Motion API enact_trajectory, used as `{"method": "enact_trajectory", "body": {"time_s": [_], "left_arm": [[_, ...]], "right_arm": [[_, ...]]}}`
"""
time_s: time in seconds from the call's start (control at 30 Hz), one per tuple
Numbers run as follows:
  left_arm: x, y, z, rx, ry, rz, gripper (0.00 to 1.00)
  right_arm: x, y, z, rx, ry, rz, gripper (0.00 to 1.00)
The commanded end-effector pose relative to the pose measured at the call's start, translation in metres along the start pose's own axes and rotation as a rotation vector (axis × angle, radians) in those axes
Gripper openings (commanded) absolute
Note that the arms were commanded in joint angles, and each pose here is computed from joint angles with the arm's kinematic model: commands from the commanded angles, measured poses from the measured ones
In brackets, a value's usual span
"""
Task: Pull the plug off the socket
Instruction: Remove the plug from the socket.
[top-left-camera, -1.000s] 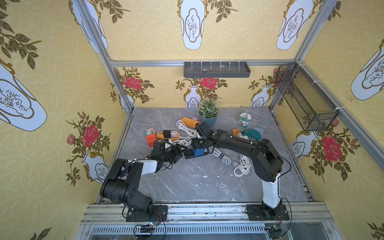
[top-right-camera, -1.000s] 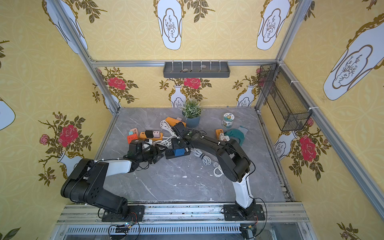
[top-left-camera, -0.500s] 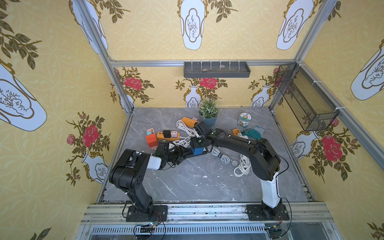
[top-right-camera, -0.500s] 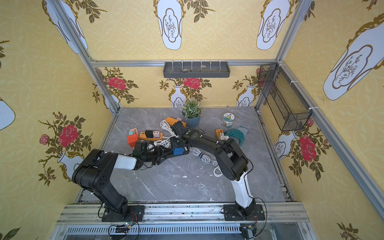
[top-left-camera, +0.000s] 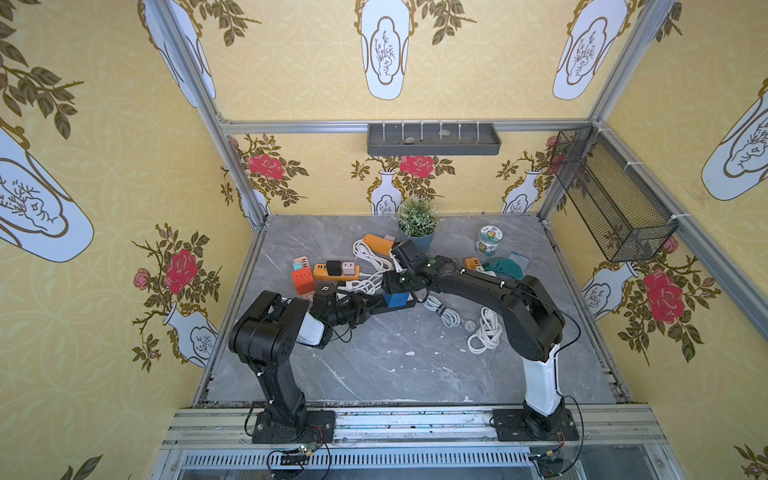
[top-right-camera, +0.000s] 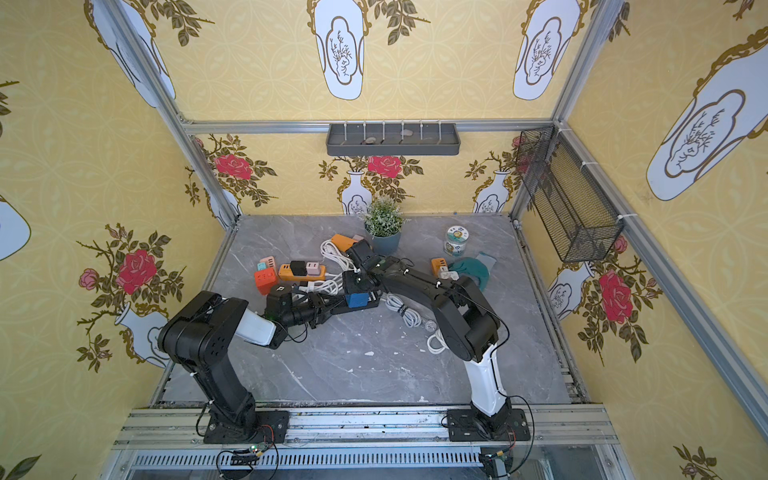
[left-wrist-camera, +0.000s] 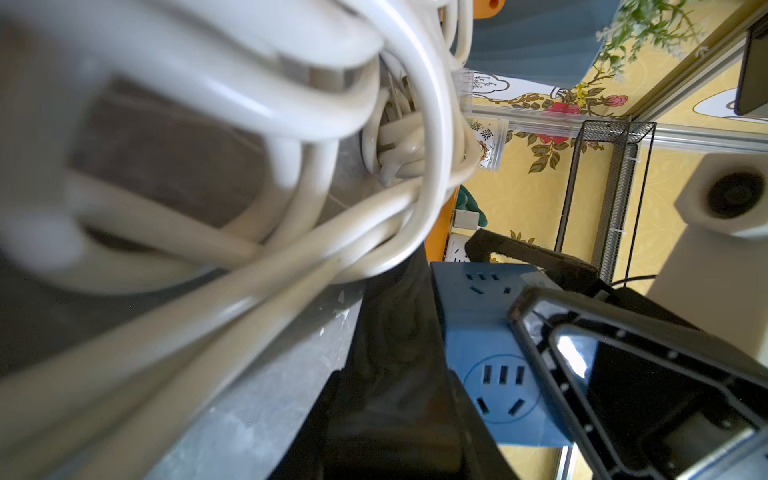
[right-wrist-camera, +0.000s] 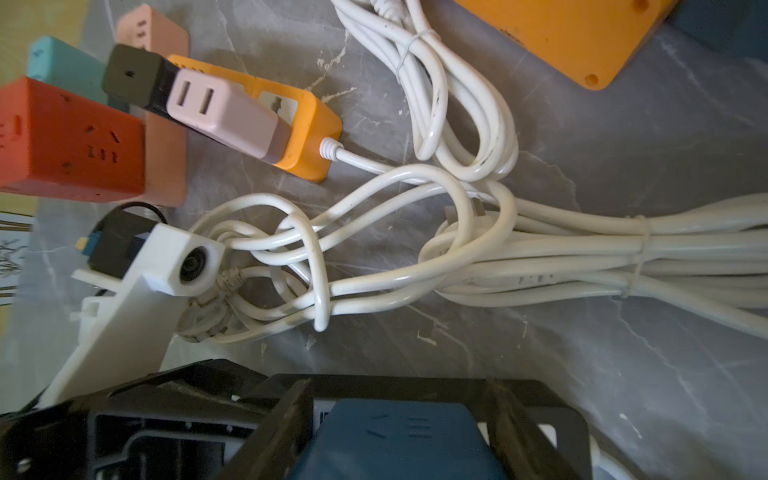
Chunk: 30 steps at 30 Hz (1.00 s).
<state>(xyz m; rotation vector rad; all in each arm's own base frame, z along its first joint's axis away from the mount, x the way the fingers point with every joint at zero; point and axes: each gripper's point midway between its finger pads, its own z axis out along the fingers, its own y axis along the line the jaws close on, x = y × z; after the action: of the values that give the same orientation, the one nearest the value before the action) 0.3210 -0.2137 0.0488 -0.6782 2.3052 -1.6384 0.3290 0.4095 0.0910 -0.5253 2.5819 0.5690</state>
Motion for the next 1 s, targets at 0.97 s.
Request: {"method": "enact_trajectory", "body": {"time_s": [0.97], "left_arm": [[-0.015, 0.049, -0.014, -0.446, -0.044, 0.125, 0.12]], "right_arm": [[-0.011, -0.037, -0.084, 0.025, -0.196, 0.21, 0.37]]}}
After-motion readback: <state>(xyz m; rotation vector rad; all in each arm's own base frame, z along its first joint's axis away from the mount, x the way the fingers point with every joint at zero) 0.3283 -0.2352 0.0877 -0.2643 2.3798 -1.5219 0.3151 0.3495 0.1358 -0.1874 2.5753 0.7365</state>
